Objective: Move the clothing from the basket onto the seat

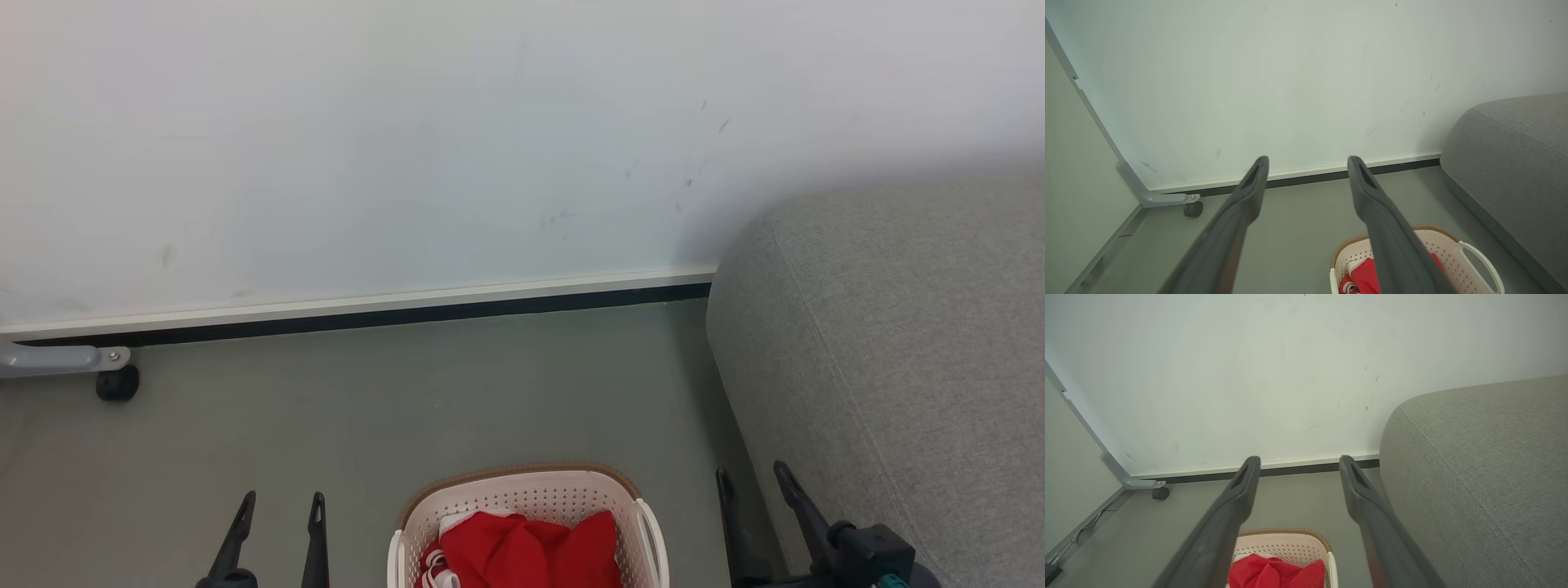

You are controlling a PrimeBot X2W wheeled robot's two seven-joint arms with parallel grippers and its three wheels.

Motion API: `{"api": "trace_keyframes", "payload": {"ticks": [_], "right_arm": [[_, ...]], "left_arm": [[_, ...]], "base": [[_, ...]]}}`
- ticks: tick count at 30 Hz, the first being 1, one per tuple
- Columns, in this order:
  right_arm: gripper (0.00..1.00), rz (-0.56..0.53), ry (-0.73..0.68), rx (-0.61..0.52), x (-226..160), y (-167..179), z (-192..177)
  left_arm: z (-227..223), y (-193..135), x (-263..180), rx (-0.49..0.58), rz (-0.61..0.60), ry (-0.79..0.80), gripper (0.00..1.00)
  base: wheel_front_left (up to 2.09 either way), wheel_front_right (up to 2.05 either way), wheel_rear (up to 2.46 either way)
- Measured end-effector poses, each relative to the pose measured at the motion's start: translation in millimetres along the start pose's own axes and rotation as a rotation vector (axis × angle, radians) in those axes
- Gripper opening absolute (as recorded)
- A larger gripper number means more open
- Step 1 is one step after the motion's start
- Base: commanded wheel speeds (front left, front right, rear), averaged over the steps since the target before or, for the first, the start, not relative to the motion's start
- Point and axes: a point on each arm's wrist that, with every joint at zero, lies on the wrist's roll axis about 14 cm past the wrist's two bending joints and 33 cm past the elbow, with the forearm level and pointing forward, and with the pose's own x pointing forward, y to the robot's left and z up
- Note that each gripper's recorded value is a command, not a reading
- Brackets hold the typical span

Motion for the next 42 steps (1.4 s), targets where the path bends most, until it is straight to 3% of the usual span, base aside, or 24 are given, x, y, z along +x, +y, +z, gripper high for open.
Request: {"api": "trace_keyframes", "payload": {"ticks": [27, 42], "right_arm": [[1.0, -0.011, 0.006, -0.001, 1.2, -4.5, -2.2], [1.0, -0.036, 0.016, 0.004, 12.4, -14.1, -6.1]], "left_arm": [[-4.0, 4.3, 1.4, -0.005, 0.019, 0.012, 1.0], [-17.0, -14.1, 16.0, -0.006, -0.059, 0.052, 1.0]], "base": [[0.0, 0.0, 0.0], [0.0, 0.0, 0.0]]}}
